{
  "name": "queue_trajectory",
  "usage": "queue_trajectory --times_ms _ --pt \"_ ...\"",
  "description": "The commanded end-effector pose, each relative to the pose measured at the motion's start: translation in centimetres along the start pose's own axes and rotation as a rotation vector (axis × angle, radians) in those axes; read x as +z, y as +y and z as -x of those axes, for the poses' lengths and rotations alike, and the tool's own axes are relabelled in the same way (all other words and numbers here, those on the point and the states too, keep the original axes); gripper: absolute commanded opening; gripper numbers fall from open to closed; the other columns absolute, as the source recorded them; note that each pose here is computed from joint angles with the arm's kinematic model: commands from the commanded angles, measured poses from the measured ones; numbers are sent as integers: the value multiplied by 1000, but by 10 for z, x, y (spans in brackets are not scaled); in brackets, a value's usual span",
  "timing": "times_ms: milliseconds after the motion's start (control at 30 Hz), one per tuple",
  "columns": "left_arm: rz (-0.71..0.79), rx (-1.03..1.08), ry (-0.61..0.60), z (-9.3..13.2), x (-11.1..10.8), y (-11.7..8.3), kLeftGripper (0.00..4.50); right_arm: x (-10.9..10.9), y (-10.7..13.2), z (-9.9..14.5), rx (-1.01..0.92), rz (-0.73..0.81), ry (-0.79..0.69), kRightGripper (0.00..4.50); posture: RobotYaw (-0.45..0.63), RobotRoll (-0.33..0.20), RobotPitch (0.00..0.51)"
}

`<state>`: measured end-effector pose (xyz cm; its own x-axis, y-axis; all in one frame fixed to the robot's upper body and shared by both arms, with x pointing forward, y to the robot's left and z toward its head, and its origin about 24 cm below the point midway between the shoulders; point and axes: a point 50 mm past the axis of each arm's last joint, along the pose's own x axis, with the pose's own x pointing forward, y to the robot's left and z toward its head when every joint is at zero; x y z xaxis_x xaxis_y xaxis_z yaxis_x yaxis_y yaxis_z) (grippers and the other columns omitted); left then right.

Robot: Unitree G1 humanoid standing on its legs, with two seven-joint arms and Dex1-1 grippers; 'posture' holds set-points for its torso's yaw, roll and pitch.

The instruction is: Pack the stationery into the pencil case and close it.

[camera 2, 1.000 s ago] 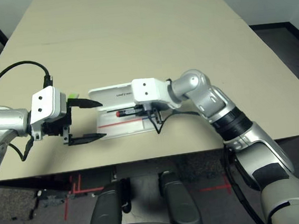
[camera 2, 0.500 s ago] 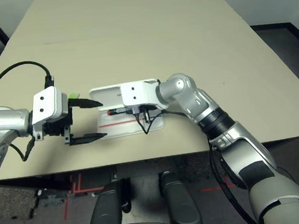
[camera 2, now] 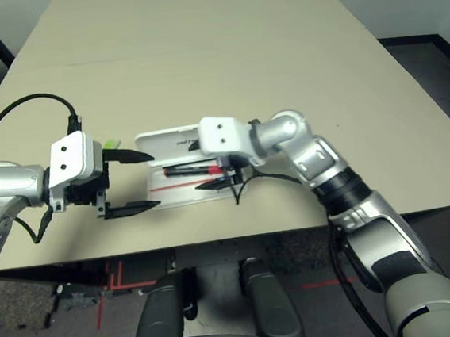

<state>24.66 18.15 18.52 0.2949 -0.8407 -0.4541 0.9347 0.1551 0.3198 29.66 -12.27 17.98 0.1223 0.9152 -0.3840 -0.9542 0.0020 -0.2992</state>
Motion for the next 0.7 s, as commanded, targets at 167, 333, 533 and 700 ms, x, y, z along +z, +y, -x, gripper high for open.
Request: queue_trajectory --times_ms 167,333,533,700 --pt "8 5 21 4 -3 -4 4500 1 18 59 -127 -224 -99 4487 -31 0 131" --pt "18 14 20 6 -4 -2 4500 0 38 78 -143 -295 -103 4487 -48 0 135" --pt "35 24 20 7 -6 0 4500 2 47 82 -150 -324 -110 4487 -57 0 141" --pt "107 82 75 12 -10 4 4500 2 47 80 -157 -324 -112 4487 -53 0 145"
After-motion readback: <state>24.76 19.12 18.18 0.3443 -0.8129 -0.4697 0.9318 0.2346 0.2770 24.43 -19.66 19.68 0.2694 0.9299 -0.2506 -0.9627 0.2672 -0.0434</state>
